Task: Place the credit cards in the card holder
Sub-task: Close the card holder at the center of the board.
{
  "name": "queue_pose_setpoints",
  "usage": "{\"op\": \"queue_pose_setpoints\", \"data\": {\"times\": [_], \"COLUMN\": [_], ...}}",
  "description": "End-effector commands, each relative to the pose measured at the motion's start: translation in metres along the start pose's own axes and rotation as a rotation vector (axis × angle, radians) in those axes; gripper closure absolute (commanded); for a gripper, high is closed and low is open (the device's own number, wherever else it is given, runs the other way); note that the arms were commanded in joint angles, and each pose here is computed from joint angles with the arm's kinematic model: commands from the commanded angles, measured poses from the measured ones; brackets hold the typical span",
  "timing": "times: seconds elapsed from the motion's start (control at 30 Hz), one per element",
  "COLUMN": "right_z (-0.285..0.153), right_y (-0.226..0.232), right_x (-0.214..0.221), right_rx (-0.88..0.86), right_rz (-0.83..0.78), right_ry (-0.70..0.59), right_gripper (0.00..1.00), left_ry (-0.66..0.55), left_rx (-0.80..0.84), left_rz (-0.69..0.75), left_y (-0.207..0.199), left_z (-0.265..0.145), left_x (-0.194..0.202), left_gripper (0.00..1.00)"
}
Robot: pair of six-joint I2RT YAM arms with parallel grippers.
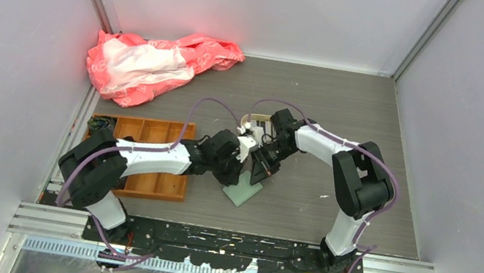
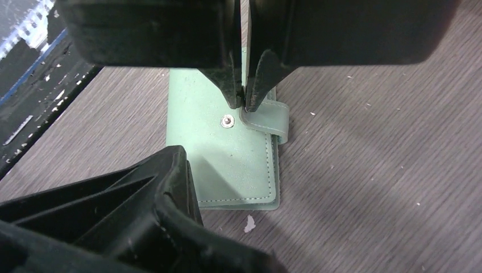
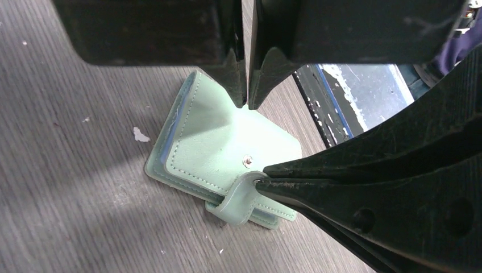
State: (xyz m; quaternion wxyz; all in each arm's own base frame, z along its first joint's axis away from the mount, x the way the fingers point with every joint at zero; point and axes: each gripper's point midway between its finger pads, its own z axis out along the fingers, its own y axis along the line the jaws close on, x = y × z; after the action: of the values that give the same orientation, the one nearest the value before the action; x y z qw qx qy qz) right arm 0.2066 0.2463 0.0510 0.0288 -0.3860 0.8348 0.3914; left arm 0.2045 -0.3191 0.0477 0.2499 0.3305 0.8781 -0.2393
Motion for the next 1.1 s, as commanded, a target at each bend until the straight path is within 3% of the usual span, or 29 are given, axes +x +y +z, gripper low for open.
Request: {"op": "queue_pose_setpoints", "data": {"times": [0.0, 0.13, 0.27, 0.37, 0.4, 0.43, 0.5, 0.53, 0.67, 0.8, 0.9, 1.07], "right_z": [0.002, -0.004, -0.029, -0.051, -0.059, -0.065, -0.072, -0.073, -0.072, -0.069, -0.051, -0.018], "right_y": [-0.006, -0.006, -0.007, 0.001, 0.006, 0.011, 0.022, 0.023, 0.04, 0.055, 0.045, 0.032], "right_x": [-0.006, -0.01, -0.023, -0.03, -0.032, -0.033, -0.031, -0.031, -0.014, -0.013, -0.025, -0.053], "right_rx": [0.031, 0.031, 0.046, 0.057, 0.061, 0.06, 0.044, 0.039, -0.163, -0.302, -0.238, -0.101], "right_rz": [0.011, -0.013, -0.084, -0.257, -0.342, -0.44, -0.635, -0.717, -1.009, -1.248, -1.31, -1.344], "right_ry": [0.012, 0.009, -0.068, -0.112, -0.123, -0.13, -0.139, -0.137, -0.022, 0.004, 0.064, 0.08], "right_gripper": [0.89, 0.89, 0.88, 0.83, 0.77, 0.64, 0.1, 0.02, 0.01, 0.05, 0.15, 0.41], "left_ry": [-0.097, -0.089, -0.11, -0.172, -0.199, -0.229, -0.289, -0.33, -0.416, -0.469, -0.463, -0.411], "left_rx": [0.1, 0.128, 0.126, 0.133, 0.128, 0.124, 0.111, 0.109, 0.109, 0.156, 0.158, 0.171], "left_rz": [-0.05, -0.088, -0.179, -0.247, -0.259, -0.269, -0.291, -0.302, -0.423, -0.593, -0.673, -0.712], "left_y": [-0.014, -0.018, -0.016, -0.016, -0.016, -0.016, -0.014, -0.014, -0.007, -0.008, -0.005, -0.006], "left_z": [-0.005, 0.001, 0.002, -0.011, -0.017, -0.025, -0.04, -0.052, -0.074, -0.083, -0.081, -0.065], "left_x": [-0.022, -0.017, -0.018, -0.031, -0.036, -0.041, -0.048, -0.053, -0.049, -0.039, -0.027, -0.016], "left_gripper": [1.0, 0.96, 0.82, 0.75, 0.72, 0.7, 0.66, 0.64, 0.57, 0.61, 0.7, 0.86]}}
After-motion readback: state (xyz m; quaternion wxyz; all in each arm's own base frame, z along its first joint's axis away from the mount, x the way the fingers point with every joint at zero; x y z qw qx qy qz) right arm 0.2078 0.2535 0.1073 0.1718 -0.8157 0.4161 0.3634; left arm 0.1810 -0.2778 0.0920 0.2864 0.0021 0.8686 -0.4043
